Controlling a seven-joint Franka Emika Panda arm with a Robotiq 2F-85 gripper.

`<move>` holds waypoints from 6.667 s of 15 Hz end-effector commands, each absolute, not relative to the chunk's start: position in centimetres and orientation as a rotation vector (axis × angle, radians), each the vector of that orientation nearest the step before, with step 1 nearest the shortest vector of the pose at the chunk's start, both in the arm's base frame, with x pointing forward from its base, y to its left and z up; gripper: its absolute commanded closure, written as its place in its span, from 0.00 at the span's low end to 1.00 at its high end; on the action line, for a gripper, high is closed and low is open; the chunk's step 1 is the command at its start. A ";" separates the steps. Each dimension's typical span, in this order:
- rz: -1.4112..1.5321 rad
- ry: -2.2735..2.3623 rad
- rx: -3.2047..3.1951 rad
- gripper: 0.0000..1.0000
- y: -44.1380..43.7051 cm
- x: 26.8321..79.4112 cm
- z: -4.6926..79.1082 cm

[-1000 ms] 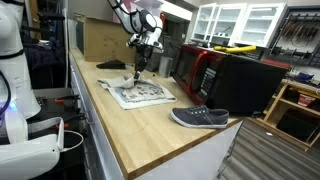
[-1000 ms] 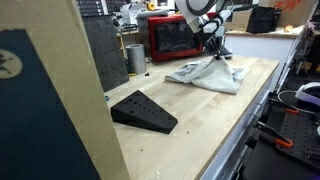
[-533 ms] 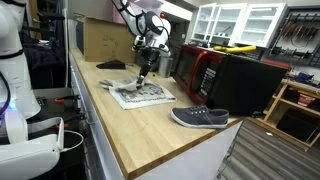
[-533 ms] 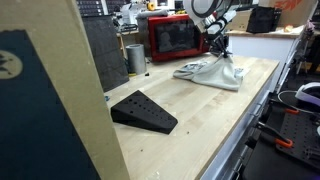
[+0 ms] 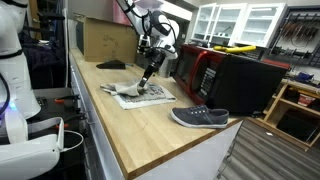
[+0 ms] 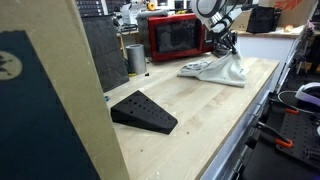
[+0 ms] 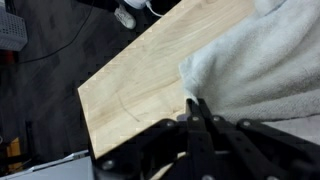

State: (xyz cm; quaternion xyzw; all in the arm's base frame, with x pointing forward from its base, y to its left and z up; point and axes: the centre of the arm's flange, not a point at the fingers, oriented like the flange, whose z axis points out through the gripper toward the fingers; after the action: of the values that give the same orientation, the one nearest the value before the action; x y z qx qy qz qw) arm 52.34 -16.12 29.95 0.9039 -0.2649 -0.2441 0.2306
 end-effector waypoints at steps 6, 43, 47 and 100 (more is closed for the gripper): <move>-0.726 -0.809 2.402 0.71 -17.4 52.5 29.6; -0.473 -0.067 2.752 0.00 6.9 58.0 29.7; -0.615 -0.133 2.819 0.00 3.8 59.8 28.4; -0.921 -0.434 2.811 1.00 -1.3 66.2 26.4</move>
State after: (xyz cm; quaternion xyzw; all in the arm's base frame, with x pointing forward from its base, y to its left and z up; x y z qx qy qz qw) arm 65.29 -2.49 24.78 0.9356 -0.1524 -0.3037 0.0958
